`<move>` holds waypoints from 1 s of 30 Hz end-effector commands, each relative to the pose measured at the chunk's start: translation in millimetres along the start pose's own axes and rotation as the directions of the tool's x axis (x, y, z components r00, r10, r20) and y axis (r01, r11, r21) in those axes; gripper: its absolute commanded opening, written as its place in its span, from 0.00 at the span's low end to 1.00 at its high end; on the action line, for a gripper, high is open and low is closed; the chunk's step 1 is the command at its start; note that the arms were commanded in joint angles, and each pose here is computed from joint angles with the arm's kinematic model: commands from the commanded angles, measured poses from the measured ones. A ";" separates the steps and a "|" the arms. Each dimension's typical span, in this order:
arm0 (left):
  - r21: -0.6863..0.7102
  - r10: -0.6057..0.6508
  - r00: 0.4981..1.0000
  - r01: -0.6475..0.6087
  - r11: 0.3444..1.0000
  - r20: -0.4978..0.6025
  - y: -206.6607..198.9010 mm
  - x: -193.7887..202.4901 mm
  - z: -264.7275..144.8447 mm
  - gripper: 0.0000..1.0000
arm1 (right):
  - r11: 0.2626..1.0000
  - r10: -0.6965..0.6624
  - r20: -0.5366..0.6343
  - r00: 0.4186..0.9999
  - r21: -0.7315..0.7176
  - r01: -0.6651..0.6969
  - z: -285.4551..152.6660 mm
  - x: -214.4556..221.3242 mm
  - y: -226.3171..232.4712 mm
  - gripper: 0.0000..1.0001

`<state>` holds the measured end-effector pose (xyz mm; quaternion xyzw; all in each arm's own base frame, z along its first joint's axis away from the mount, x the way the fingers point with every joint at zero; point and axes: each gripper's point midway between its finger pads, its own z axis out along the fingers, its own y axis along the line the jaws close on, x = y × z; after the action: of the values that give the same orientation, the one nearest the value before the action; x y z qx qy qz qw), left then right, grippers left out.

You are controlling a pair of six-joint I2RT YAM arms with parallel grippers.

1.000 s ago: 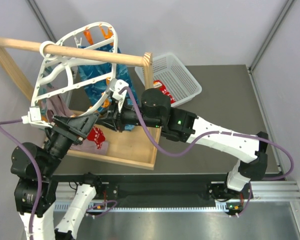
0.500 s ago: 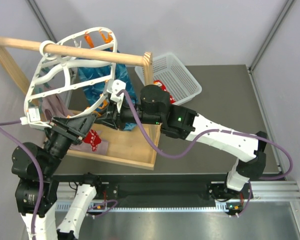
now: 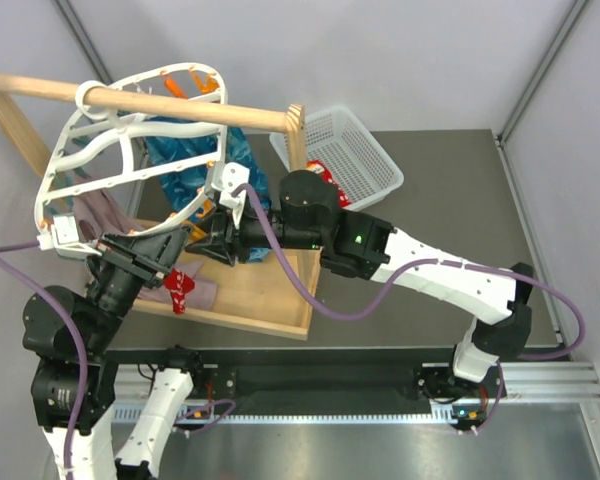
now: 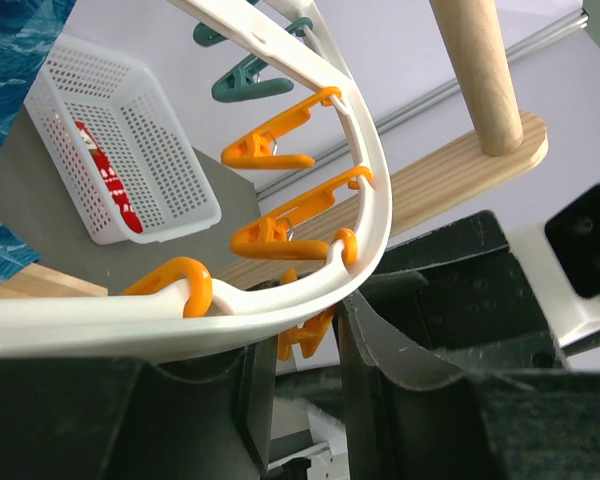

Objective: Clip the socks to the hanger
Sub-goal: Open the clamp at the hanger, then pick up the sock from the bin.

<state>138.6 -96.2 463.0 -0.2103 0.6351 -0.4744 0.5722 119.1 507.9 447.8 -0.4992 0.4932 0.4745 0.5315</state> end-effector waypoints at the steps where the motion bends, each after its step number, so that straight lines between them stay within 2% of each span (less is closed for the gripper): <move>1: 0.042 0.016 0.998 -0.019 0.999 0.057 -12.4 -16.3 11.5 0.00 | 0.996 0.012 0.002 1.000 -0.089 -0.012 -4.0 -0.2 29.2 0.39; 2: 0.040 0.016 0.998 -0.018 0.999 0.057 -12.2 -16.4 11.3 0.00 | 0.997 0.036 0.001 0.999 -0.069 -0.036 -5.6 1.4 27.2 0.43; 3: 0.035 0.015 0.998 -0.017 0.999 0.057 -11.0 -16.1 10.8 0.00 | 0.998 0.046 0.015 0.999 -0.040 -0.046 -8.1 -2.6 23.1 0.56; 6: 0.009 0.009 0.998 -0.009 1.000 0.055 -5.4 -15.4 12.2 0.00 | 0.997 0.077 0.036 0.996 0.002 -0.077 -22.1 -12.5 22.2 0.73; 7: 0.004 0.007 0.998 -0.008 1.000 0.055 -4.4 -15.6 12.4 0.00 | 0.997 0.073 0.061 0.995 0.006 -0.074 -32.3 -23.1 23.1 0.76; 9: -0.006 0.004 0.999 -0.004 1.000 0.046 -2.6 -14.3 13.4 0.00 | 0.996 0.086 0.059 0.995 0.016 -0.087 -40.7 -16.8 24.0 0.84; 12: -0.020 0.005 0.999 -0.004 1.000 0.041 -1.1 -14.1 13.5 0.00 | 0.995 0.090 0.068 0.994 0.026 -0.092 -60.0 -20.7 26.5 0.90; 16: -0.021 0.013 0.999 -0.012 1.000 0.037 -1.8 -13.7 12.1 0.00 | 0.997 0.081 -0.002 0.997 0.003 -0.081 -87.5 -9.5 36.9 0.92; 18: -0.031 0.014 0.999 -0.013 0.999 0.038 -0.3 -14.0 11.8 0.00 | 0.997 0.079 -0.048 0.996 0.030 -0.078 -97.0 9.4 35.1 0.93; 19: -0.034 0.015 0.999 -0.014 0.999 0.040 0.1 -14.1 11.0 0.00 | 0.995 0.068 -0.044 0.997 0.072 -0.064 -107.8 8.2 29.4 0.93; 20: -0.036 0.013 0.999 -0.012 0.999 0.040 0.4 -14.3 11.5 0.00 | 0.995 0.050 -0.091 0.995 0.096 -0.041 -112.9 26.9 26.2 0.93; 24: -0.034 0.016 0.999 -0.015 0.999 0.038 0.5 -13.3 10.1 0.00 | 0.971 0.059 -0.148 0.987 0.236 -0.022 -140.0 56.2 7.6 0.89; 25: -0.035 0.016 0.999 -0.015 0.999 0.039 0.2 -13.6 9.6 0.00 | 0.951 0.063 -0.137 0.989 0.310 -0.017 -153.7 54.9 -3.1 0.88; 26: -0.036 0.018 0.999 -0.017 0.999 0.042 -0.3 -14.3 9.1 0.00 | 0.928 0.089 -0.163 0.983 0.372 -0.022 -161.3 73.2 -11.3 0.87; 27: -0.034 0.022 0.999 -0.020 0.999 0.042 -0.8 -14.1 8.3 0.00 | 0.894 0.120 -0.155 0.981 0.447 -0.039 -170.6 79.0 -22.5 0.81; 28: -0.038 0.023 0.999 -0.021 0.999 0.043 -0.1 -14.2 8.0 0.00 | 0.817 0.140 -0.133 0.981 0.576 -0.039 -193.0 79.6 -48.8 0.77; 29: -0.039 0.024 0.999 -0.023 0.999 0.044 -0.2 -14.5 7.7 0.00 | 0.769 0.184 -0.128 0.975 0.637 -0.062 -204.2 93.7 -60.5 0.74; 30: -0.040 0.023 0.999 -0.022 0.999 0.041 0.3 -13.9 7.6 0.00 | 0.722 0.200 -0.106 0.974 0.688 -0.073 -220.9 95.8 -72.0 0.65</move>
<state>141.9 -91.1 467.1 -0.2231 0.6340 -0.4637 0.5773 136.4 338.9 354.2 -0.4019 0.6538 0.3333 0.5476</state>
